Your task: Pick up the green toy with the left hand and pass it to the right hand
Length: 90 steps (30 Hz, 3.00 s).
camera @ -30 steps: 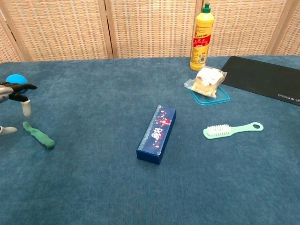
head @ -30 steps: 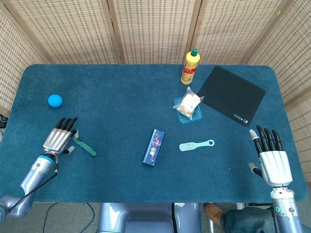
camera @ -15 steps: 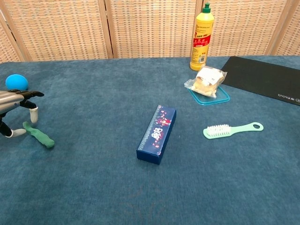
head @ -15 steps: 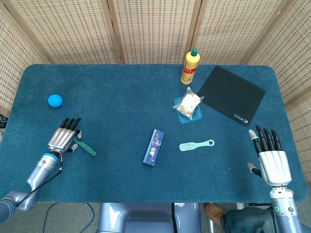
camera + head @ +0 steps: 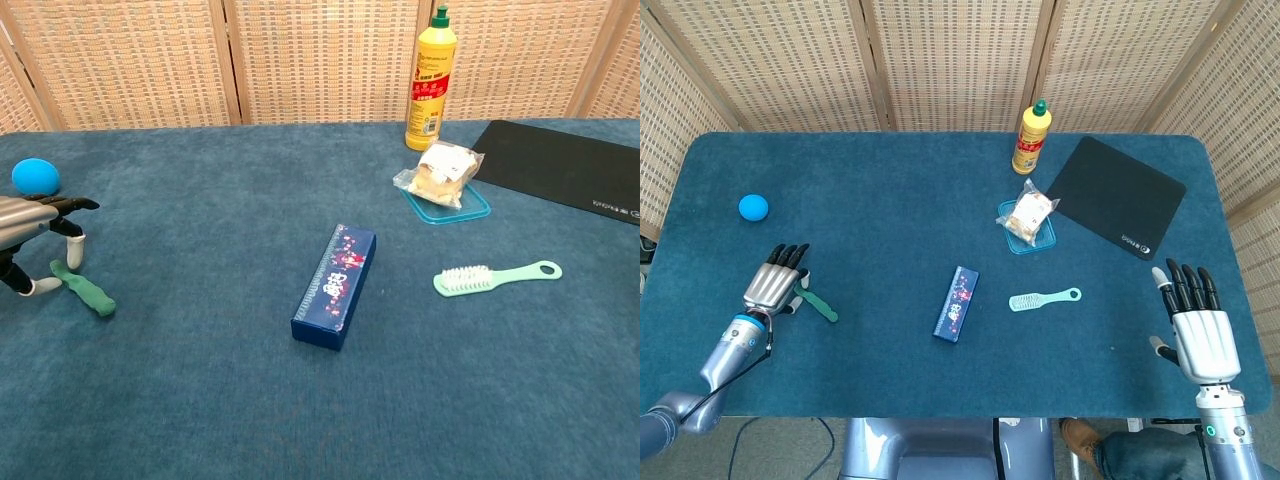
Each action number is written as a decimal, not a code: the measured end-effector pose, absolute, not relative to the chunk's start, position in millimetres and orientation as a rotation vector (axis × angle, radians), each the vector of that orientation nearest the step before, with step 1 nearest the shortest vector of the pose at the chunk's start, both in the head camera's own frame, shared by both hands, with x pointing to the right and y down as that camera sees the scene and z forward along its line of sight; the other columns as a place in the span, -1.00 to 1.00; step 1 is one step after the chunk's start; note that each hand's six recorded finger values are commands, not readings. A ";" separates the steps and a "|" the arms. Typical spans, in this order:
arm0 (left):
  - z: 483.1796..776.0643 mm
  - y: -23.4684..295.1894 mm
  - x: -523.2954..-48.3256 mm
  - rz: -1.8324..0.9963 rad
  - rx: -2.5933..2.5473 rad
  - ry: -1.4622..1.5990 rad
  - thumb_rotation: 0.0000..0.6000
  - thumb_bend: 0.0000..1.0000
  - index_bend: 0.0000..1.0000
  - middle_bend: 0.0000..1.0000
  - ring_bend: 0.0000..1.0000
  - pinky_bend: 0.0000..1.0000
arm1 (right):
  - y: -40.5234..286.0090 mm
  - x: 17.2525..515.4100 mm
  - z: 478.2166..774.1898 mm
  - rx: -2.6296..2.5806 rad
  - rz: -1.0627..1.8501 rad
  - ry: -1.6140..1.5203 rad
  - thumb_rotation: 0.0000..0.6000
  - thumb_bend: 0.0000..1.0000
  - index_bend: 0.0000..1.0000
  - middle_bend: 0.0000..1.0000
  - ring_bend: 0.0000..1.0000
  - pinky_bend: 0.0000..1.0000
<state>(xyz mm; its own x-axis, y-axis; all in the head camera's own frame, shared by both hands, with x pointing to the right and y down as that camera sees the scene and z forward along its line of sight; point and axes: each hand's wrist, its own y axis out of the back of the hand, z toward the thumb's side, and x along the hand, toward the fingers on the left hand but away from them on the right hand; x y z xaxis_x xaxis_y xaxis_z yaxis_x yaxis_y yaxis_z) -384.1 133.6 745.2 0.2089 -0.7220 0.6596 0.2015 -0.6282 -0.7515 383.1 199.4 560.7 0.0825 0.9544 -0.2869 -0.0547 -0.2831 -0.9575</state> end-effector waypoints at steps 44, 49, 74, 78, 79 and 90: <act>743.5 125.9 -373.6 -1.525 -1.709 0.535 1.00 0.22 0.50 -1.00 -1.00 -1.00 | 198.5 385.1 556.7 -1.438 1.361 -0.975 1.00 -1.00 -1.00 -1.00 -1.00 -1.00; 735.5 123.1 -371.0 -1.506 -1.760 0.609 1.00 0.22 0.50 -1.00 -1.00 -1.00 | 198.6 384.9 556.2 -1.440 1.359 -0.977 1.00 -1.00 -1.00 -1.00 -1.00 -1.00; 670.6 105.7 -257.4 -1.059 -2.587 1.169 1.00 0.22 0.53 -1.00 -1.00 -1.00 | 178.3 362.5 560.8 -1.627 1.204 -0.928 1.00 -1.00 -0.81 -1.00 -1.00 -1.00; 663.7 97.9 -225.2 -0.979 -2.658 1.208 1.00 0.22 0.53 -1.00 -1.00 -1.00 | 162.7 347.7 555.7 -1.741 1.104 -0.886 1.00 -1.00 -0.75 -1.00 -1.00 -1.00; 662.5 96.6 -218.3 -0.966 -2.666 1.207 1.00 0.22 0.53 -1.00 -1.00 -1.00 | 158.7 344.0 554.0 -1.764 1.082 -0.872 1.00 -1.00 -0.72 -1.00 -1.00 -1.00; 656.7 94.0 -132.8 -0.893 -2.798 1.181 1.00 0.23 0.54 -1.00 -1.00 -1.00 | 116.4 298.3 535.0 -1.907 0.840 -0.774 1.00 -1.00 -0.35 -0.89 -1.00 -1.00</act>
